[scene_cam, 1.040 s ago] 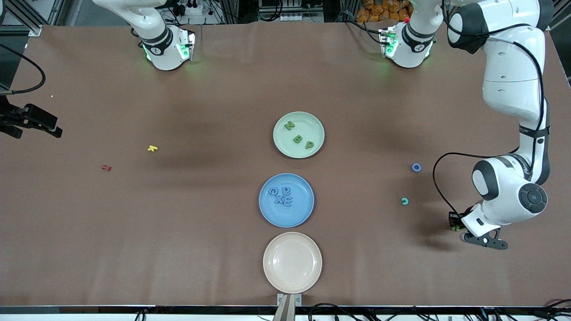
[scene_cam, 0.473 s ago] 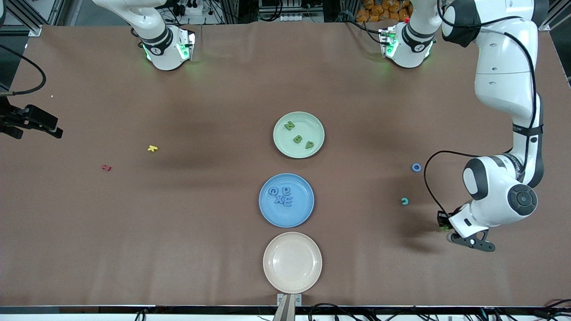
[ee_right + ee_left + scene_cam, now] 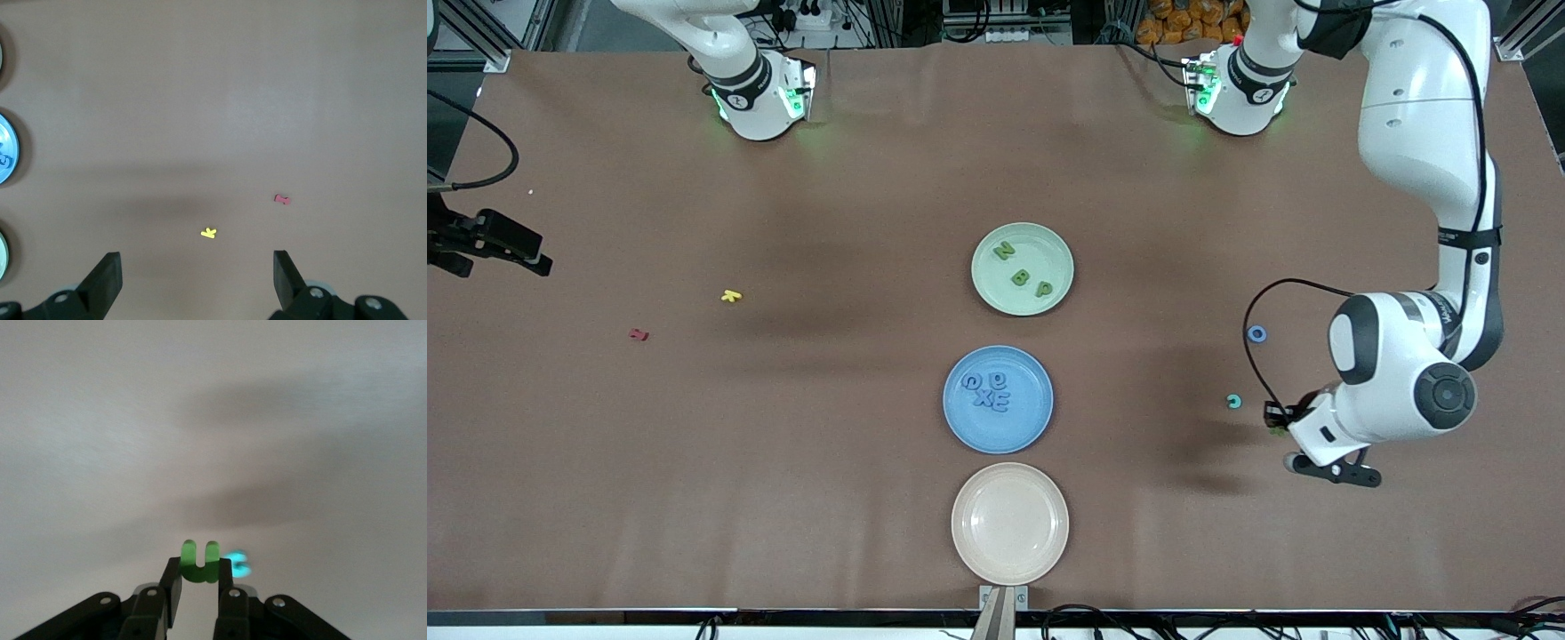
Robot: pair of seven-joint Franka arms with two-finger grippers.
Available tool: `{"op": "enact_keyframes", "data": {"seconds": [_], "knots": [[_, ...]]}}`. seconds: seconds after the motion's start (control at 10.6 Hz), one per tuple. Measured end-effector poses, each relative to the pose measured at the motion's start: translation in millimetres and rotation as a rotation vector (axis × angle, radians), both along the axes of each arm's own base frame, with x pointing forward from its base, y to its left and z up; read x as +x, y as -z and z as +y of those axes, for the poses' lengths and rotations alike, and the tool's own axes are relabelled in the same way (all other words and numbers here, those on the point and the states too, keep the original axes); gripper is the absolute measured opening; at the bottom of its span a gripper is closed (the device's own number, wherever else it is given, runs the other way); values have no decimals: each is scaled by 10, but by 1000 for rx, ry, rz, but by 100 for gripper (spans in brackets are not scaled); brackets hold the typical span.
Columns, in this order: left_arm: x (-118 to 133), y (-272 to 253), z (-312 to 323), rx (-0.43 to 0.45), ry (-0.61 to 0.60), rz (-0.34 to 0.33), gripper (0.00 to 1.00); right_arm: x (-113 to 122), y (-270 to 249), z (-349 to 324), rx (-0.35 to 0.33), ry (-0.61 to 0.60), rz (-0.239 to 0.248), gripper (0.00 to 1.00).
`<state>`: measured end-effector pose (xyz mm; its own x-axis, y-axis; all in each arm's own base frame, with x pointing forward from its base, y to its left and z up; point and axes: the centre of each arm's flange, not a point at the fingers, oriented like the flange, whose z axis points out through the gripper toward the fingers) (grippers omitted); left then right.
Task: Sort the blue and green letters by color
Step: 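Lift the green u and carry it to the green plate, then lower the u onto the green plate and open the left gripper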
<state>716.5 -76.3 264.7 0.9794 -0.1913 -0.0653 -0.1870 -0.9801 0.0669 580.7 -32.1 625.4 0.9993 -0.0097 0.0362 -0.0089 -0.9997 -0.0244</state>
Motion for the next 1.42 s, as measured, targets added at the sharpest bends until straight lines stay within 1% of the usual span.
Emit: {"op": "enact_keyframes", "data": {"seconds": [0.19, 0.38, 0.66, 0.76, 0.95, 1.04, 1.42], "knots": [[-148, -149, -554, -20, -64, 46, 26, 1, 1, 3, 0, 0, 0, 100], [-345, -244, -1009, -43, -78, 71, 26, 2, 4, -1, 0, 0, 1, 100], [-675, -386, -1759, -65, -224, 115, 26, 3, 5, -2, 0, 0, 1, 100], [-785, -401, -1994, -65, -251, 128, 26, 3, 5, -4, 0, 1, 1, 100], [-961, -316, -2238, -59, -283, 162, 26, 3, 6, -8, -1, 1, 1, 100], [-1068, -240, -2360, -64, -309, 168, 26, 3, 6, -11, -1, 2, 1, 100], [-1771, 106, -3071, -99, -419, 155, 26, 3, 8, -18, -1, 3, 1, 100]]}}
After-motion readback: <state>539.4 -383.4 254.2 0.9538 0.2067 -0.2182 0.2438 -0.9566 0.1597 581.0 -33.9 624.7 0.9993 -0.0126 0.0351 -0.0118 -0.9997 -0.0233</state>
